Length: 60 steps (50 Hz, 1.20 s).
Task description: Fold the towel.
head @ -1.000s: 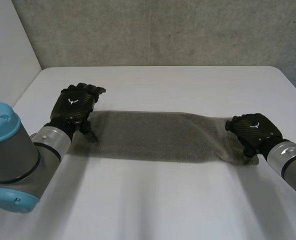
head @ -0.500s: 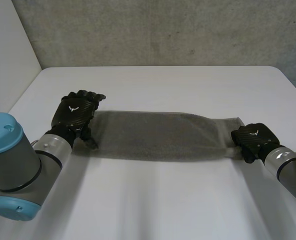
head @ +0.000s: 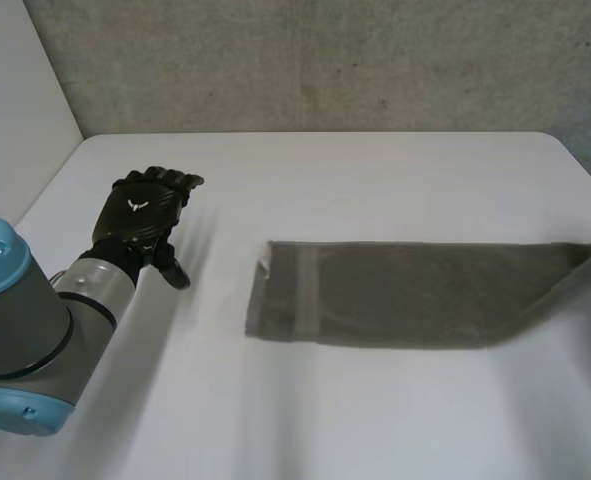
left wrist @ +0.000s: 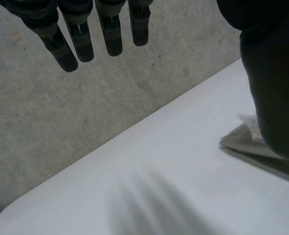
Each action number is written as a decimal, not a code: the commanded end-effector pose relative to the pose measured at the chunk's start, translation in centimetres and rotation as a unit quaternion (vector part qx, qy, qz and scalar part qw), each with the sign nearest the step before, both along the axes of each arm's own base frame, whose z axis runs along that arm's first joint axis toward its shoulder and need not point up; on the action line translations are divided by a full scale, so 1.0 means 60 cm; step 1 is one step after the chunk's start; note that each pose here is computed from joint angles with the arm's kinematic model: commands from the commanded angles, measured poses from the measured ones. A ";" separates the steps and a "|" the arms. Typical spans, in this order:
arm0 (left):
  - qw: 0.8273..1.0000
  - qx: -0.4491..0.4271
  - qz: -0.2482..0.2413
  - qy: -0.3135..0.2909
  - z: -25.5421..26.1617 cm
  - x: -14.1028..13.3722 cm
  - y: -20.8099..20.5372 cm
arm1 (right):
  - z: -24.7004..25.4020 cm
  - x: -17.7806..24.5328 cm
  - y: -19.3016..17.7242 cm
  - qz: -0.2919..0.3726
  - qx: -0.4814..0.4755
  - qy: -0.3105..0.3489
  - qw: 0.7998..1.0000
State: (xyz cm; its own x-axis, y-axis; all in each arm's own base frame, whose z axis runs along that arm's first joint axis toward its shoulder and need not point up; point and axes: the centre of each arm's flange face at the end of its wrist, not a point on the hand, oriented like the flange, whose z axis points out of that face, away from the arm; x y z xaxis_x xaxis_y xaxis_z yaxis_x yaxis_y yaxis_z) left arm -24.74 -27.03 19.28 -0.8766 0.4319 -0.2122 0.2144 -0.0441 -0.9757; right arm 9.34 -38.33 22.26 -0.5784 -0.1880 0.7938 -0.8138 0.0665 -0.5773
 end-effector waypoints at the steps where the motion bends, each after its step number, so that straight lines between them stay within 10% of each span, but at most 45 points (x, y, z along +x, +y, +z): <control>1: 1.000 0.000 0.000 0.000 0.001 0.000 0.002 | 0.071 0.230 0.091 0.177 -0.045 -0.044 0.982; 15: 1.000 0.008 -0.002 -0.003 -0.009 0.001 0.006 | -0.097 0.471 0.347 0.423 0.062 0.000 0.904; 24: 1.000 0.006 -0.007 -0.006 -0.009 -0.005 0.011 | -0.099 0.453 0.341 0.409 0.068 -0.002 0.910; 37: 0.998 -0.019 -0.063 0.007 0.018 -0.060 0.049 | -0.026 0.316 0.270 0.286 0.074 -0.192 0.936; 60: 0.988 -0.003 -0.151 -0.020 -0.034 -0.157 0.101 | -0.124 0.194 0.215 0.190 0.164 -0.204 0.946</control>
State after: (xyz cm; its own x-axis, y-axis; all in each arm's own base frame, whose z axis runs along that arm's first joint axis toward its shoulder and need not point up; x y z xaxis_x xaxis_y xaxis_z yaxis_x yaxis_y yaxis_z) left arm -33.36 -21.53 18.93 -0.7258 0.6478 -0.2316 0.1933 -0.1310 -0.9724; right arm 21.48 -25.19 16.26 -0.6682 -0.6314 0.3935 -0.5149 0.0107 -0.8572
